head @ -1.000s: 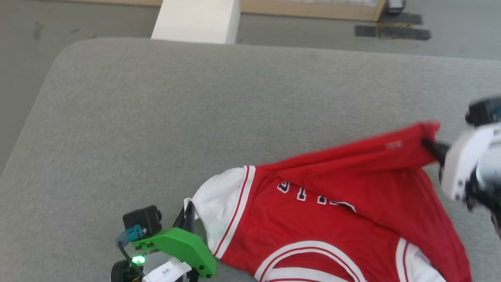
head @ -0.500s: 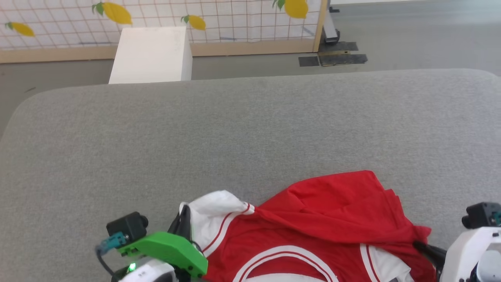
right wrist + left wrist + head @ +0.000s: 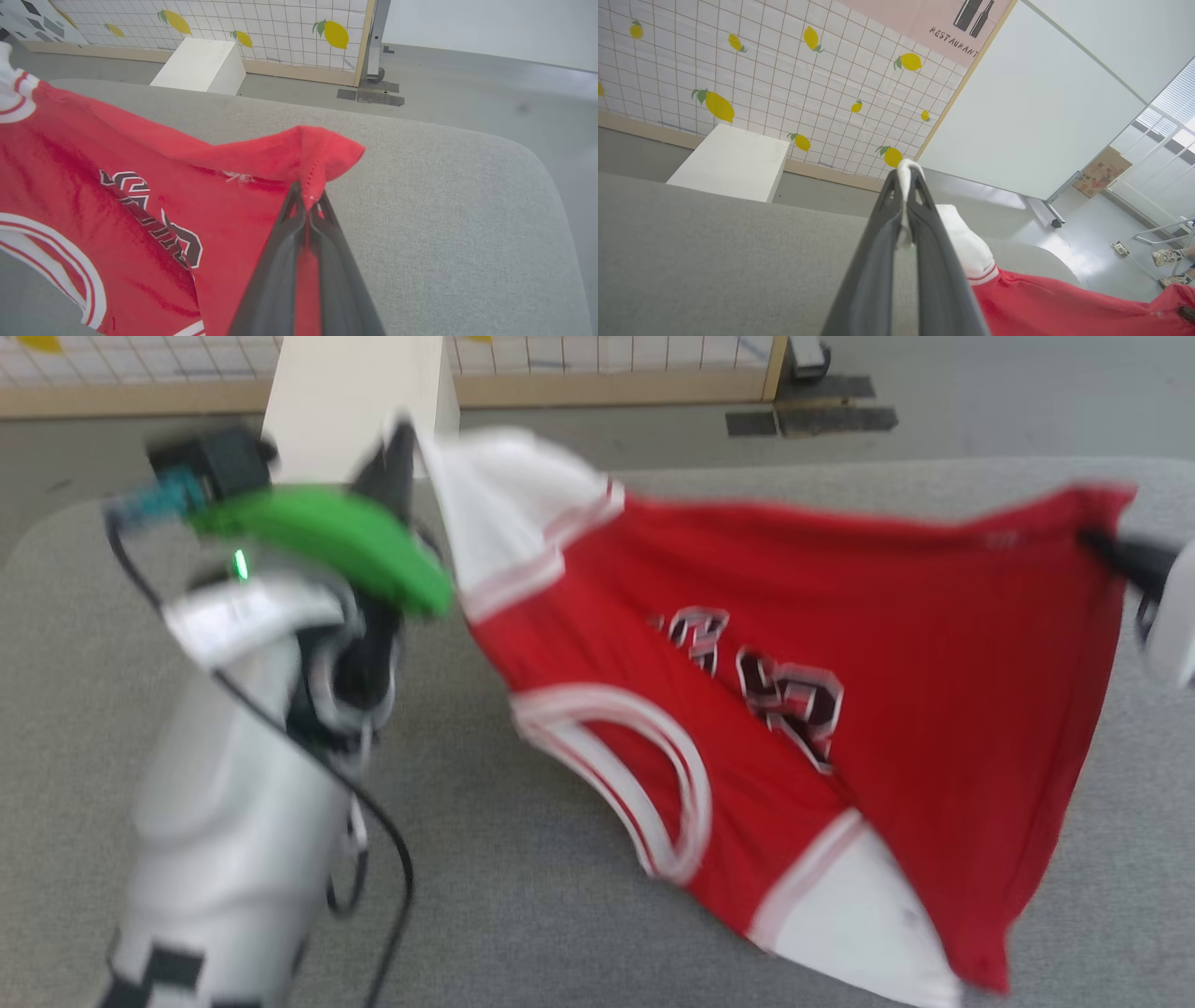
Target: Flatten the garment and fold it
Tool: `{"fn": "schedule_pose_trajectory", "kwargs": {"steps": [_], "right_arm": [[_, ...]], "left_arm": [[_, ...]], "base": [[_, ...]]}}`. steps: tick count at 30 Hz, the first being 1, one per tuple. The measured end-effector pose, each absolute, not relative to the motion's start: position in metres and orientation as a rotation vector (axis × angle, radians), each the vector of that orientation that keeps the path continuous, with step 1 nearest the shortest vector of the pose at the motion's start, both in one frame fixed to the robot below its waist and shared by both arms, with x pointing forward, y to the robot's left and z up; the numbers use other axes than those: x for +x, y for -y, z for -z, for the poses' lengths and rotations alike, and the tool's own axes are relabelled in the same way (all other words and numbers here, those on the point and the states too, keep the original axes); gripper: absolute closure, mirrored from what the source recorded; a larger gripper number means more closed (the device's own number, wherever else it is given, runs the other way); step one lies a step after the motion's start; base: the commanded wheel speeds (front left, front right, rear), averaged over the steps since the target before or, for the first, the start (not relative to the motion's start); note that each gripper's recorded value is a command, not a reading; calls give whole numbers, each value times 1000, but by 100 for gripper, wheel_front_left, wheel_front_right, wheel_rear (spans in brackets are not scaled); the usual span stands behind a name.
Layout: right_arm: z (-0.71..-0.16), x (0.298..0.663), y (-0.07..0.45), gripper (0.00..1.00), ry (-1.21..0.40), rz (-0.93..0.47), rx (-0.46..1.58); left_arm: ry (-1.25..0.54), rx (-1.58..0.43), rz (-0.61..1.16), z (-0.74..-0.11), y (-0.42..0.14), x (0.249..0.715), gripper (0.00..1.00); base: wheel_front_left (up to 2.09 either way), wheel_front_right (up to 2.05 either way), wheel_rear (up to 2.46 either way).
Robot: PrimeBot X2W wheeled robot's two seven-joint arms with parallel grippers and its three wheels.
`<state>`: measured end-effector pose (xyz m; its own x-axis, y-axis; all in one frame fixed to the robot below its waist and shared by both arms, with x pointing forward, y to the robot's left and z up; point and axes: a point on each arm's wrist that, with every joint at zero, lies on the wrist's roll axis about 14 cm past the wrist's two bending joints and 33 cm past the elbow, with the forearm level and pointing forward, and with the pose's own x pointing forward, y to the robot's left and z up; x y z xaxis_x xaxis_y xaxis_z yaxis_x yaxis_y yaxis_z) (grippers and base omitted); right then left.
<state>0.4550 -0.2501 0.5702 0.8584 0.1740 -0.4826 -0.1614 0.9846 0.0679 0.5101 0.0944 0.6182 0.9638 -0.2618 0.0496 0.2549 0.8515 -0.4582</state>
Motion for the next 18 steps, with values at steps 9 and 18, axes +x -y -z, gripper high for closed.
{"fn": "schedule_pose_trajectory", "kwargs": {"steps": [9, 18], "right_arm": [[-658, 559, 243, 100, -327, -145, -56], [-700, 627, 242, 100, -130, -90, -10]], "left_arm": [[164, -334, 191, -725, -121, 605, 100], [486, -345, 143, -814, -126, 640, 100]], "base": [[0, 0, 0], [0, 0, 0]]}}
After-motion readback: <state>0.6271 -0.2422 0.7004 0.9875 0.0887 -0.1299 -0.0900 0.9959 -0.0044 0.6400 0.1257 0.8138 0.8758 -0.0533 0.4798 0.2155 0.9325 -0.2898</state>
